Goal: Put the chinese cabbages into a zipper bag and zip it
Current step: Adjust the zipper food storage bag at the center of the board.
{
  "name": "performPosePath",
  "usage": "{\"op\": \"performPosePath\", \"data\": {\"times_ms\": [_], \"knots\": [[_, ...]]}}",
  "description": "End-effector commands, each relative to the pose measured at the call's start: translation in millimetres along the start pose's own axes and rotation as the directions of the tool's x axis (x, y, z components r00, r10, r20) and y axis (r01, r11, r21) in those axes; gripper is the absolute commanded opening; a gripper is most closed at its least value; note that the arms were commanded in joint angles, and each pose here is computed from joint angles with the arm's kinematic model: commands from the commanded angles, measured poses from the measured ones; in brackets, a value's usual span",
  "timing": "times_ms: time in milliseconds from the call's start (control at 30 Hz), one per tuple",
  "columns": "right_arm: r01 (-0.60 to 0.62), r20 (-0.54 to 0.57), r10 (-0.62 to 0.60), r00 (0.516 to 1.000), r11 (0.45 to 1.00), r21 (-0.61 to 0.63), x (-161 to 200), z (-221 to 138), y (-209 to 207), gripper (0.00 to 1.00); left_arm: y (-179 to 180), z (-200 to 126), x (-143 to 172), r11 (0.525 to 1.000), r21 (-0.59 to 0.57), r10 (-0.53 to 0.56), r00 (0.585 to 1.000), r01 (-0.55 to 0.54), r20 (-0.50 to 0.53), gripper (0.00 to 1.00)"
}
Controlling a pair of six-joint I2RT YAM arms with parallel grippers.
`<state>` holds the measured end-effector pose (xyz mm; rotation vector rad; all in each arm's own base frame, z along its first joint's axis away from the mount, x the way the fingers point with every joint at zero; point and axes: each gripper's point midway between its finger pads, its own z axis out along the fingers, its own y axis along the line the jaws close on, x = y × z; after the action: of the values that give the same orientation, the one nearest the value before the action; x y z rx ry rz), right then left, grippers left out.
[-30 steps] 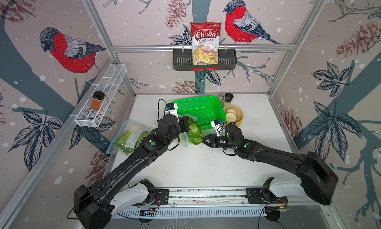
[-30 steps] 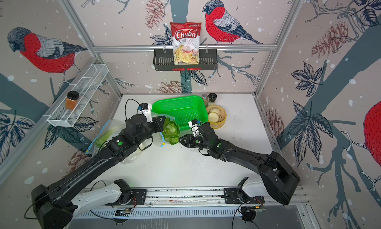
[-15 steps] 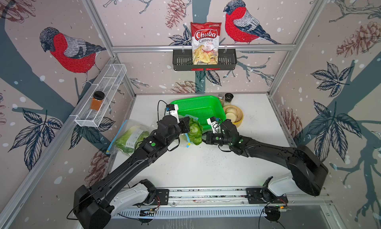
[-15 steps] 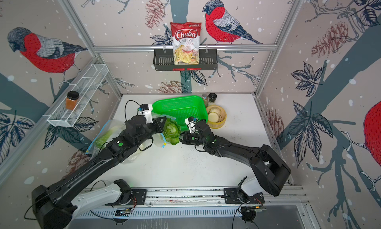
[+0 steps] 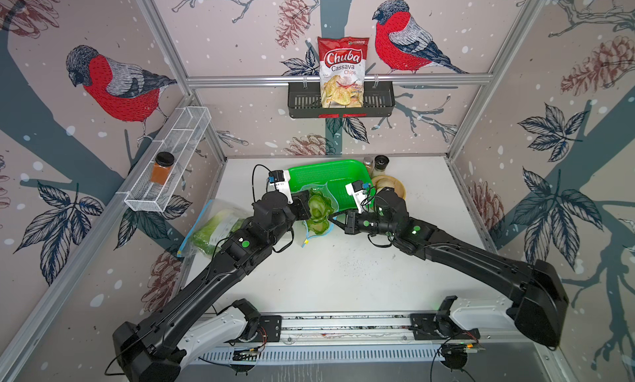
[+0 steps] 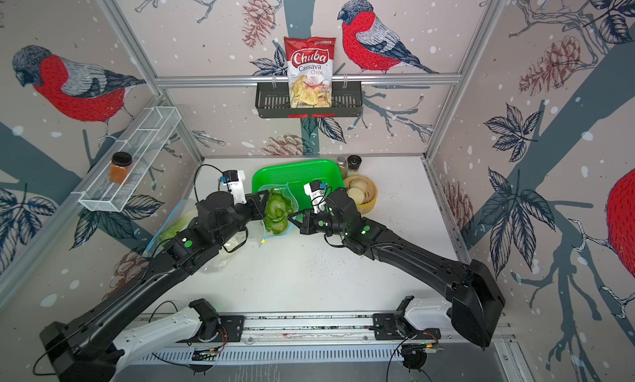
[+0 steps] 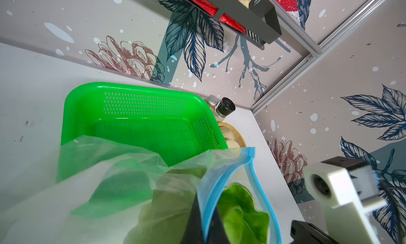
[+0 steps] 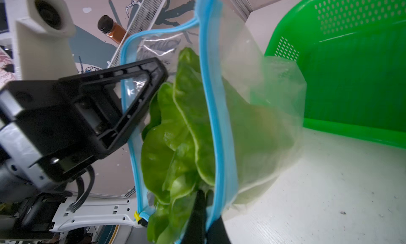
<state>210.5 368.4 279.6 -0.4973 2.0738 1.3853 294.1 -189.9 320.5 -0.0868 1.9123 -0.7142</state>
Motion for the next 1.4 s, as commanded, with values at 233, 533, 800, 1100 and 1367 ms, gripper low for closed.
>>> {"op": "performPosePath", "data": {"times_ms": [233, 533, 800, 1100, 1367], "knots": [[0.148, -0.028, -0.147, 0.989, 0.987, 0.069, -10.9, -12.1, 36.7, 0.01, -13.6, -8.0, -3.0, 0.996, 0.045, 0.075, 0.996, -0.073, -0.051, 0.0], [0.189, 0.051, -0.202, 0.978, 0.964, 0.188, -38.8, -41.6, 41.9, 0.03, -17.2, -11.5, 6.2, 0.986, 0.061, 0.162, 0.978, -0.155, -0.134, 0.0], [0.175, 0.048, -0.18, 0.982, 0.98, 0.097, -32.7, -32.0, 52.3, 0.04, -35.0, 6.4, 16.2, 0.975, 0.148, 0.192, 0.965, -0.167, -0.178, 0.0], [0.12, 0.115, -0.139, 0.984, 0.98, 0.162, -44.6, -27.1, 29.3, 0.04, -38.9, 22.6, 18.1, 0.965, 0.16, 0.236, 0.955, -0.208, -0.18, 0.08], [0.034, 0.199, -0.055, 0.979, 0.994, 0.107, -50.4, -26.8, 28.7, 0.03, -32.7, 23.1, 14.3, 0.951, 0.137, 0.298, 0.943, -0.278, -0.151, 0.36]]}}
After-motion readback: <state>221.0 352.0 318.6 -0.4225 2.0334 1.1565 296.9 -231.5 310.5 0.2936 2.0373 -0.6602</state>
